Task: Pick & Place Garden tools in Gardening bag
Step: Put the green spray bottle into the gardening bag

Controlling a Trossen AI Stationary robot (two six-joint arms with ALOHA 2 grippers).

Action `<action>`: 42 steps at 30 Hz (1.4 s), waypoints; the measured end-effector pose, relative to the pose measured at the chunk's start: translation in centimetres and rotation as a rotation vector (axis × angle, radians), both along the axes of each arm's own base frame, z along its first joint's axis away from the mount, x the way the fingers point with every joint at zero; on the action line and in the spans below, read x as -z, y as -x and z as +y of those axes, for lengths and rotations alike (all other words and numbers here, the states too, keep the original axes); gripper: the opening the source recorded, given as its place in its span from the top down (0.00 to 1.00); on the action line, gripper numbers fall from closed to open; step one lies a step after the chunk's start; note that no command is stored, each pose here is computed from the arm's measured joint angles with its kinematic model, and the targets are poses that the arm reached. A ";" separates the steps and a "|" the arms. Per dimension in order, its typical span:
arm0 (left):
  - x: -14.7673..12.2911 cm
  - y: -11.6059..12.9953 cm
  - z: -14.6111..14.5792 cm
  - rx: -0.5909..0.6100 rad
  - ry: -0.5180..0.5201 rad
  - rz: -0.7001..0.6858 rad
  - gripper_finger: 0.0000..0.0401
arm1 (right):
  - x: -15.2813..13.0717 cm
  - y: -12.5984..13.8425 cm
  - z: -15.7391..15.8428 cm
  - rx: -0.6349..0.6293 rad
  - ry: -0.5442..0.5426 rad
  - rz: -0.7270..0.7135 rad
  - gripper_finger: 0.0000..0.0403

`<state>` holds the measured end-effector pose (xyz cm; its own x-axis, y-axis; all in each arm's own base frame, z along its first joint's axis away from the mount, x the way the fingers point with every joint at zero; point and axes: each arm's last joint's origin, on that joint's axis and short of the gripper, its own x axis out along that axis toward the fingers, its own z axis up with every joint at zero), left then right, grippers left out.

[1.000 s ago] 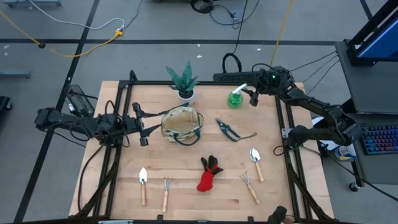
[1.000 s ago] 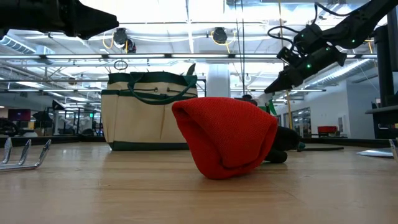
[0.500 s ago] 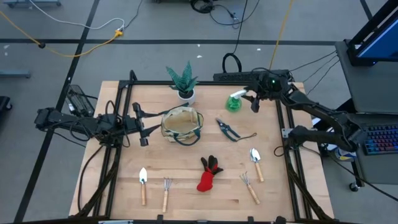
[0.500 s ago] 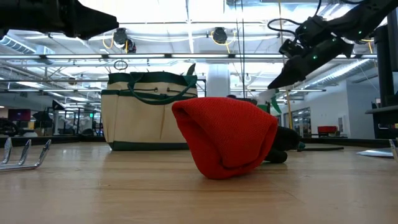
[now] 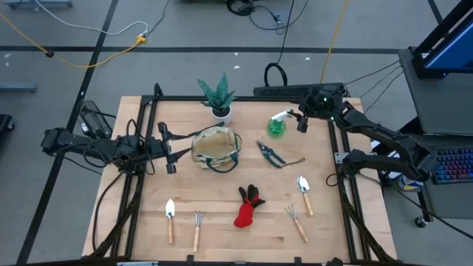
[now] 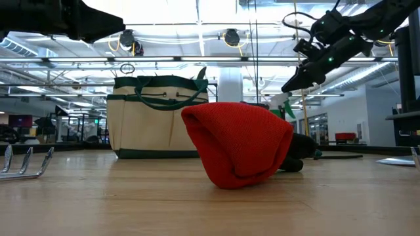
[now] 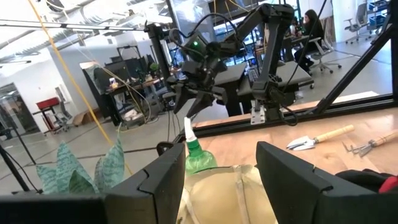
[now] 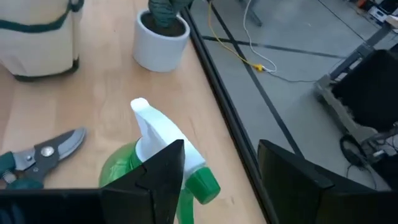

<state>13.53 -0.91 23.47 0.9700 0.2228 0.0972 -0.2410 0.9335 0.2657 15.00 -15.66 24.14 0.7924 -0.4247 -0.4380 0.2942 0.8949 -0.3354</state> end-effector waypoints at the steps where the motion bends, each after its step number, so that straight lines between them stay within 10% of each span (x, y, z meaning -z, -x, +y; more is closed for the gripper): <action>1: 0.0 0.0 0.0 0.000 0.003 -0.001 0.49 | 0.1 -0.1 0.0 -0.007 -0.002 0.007 0.51; 42: 0.1 0.0 0.0 0.005 0.005 0.014 0.49 | 2.5 -1.6 -1.1 -0.165 -0.122 0.001 0.56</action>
<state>13.55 -0.93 23.32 0.9723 0.2185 0.0829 -0.2329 0.9359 0.2642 16.62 -16.77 21.61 0.8465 -0.2324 -0.4789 0.1398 0.9651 -0.2213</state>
